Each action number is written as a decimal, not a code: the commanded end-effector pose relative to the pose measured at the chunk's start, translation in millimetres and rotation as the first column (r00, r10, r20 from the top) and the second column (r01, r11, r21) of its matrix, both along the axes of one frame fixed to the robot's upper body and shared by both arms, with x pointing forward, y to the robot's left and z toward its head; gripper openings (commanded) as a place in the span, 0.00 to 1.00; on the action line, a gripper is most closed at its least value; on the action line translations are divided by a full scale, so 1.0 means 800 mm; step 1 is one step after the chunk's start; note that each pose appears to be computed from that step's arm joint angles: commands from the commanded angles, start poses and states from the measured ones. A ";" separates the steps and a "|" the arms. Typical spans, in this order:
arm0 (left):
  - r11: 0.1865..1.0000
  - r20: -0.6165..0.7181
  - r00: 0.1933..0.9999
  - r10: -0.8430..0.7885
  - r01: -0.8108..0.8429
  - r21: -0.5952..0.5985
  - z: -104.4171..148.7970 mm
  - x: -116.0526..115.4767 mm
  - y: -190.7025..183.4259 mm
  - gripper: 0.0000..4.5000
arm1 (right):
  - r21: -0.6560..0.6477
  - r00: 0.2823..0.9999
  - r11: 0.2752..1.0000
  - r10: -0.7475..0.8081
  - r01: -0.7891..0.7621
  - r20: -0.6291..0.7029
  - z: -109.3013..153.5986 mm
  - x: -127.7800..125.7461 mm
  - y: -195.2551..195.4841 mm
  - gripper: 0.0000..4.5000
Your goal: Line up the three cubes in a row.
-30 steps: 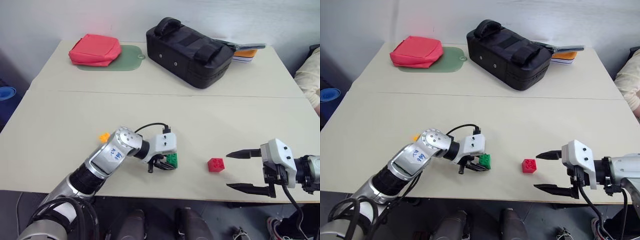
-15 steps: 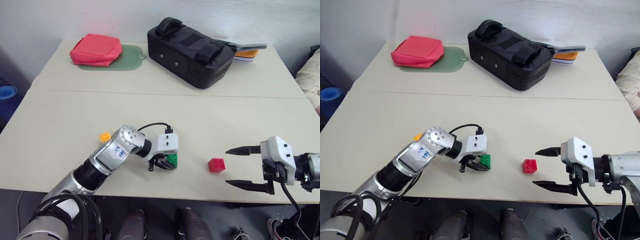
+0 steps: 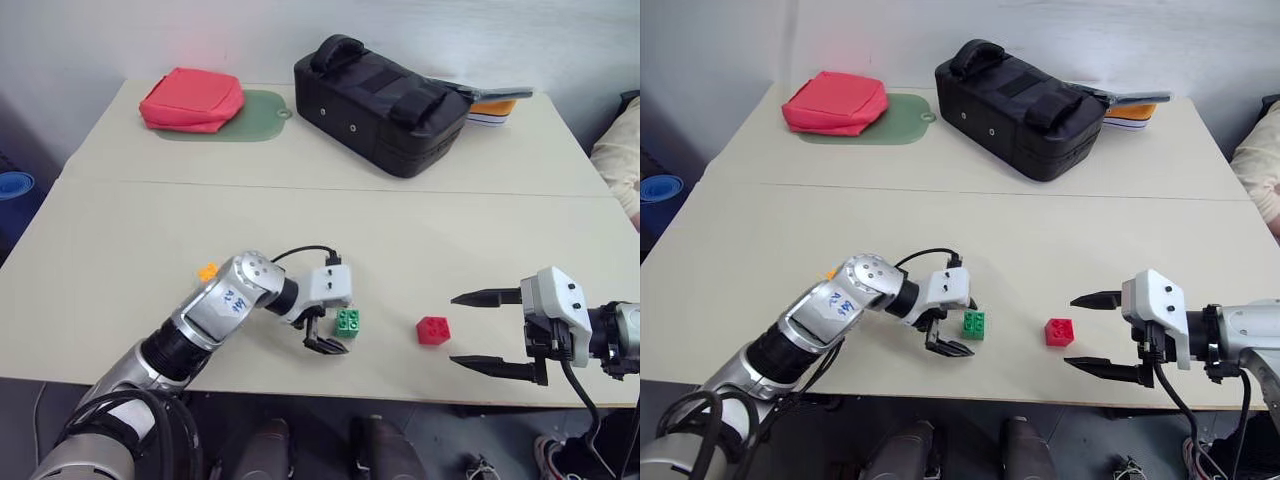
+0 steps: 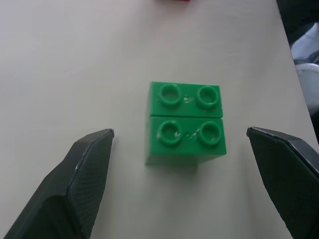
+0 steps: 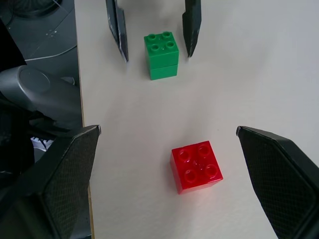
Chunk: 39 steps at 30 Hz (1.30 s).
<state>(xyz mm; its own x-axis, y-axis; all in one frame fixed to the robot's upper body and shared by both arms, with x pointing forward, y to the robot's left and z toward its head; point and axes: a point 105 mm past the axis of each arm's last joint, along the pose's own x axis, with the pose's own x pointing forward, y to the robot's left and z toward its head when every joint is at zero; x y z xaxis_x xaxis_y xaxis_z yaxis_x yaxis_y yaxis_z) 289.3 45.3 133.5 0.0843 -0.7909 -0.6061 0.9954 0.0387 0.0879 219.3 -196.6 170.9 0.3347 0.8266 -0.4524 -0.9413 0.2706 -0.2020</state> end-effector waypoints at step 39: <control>0.792 0.199 0.767 0.610 -0.596 -0.135 0.018 0.014 0.278 1.00 | 0.126 0.966 0.963 0.219 -0.236 0.136 0.077 0.043 0.056 1.00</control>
<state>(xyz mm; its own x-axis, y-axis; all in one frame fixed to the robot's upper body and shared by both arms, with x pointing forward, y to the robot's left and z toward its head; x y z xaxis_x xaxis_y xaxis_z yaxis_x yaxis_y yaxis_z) 296.4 268.5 151.0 0.6817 -0.5772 -0.4495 0.7190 0.6420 0.2661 257.2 -154.6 221.0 0.1673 0.9331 -0.3182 -0.9667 0.0919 -0.2387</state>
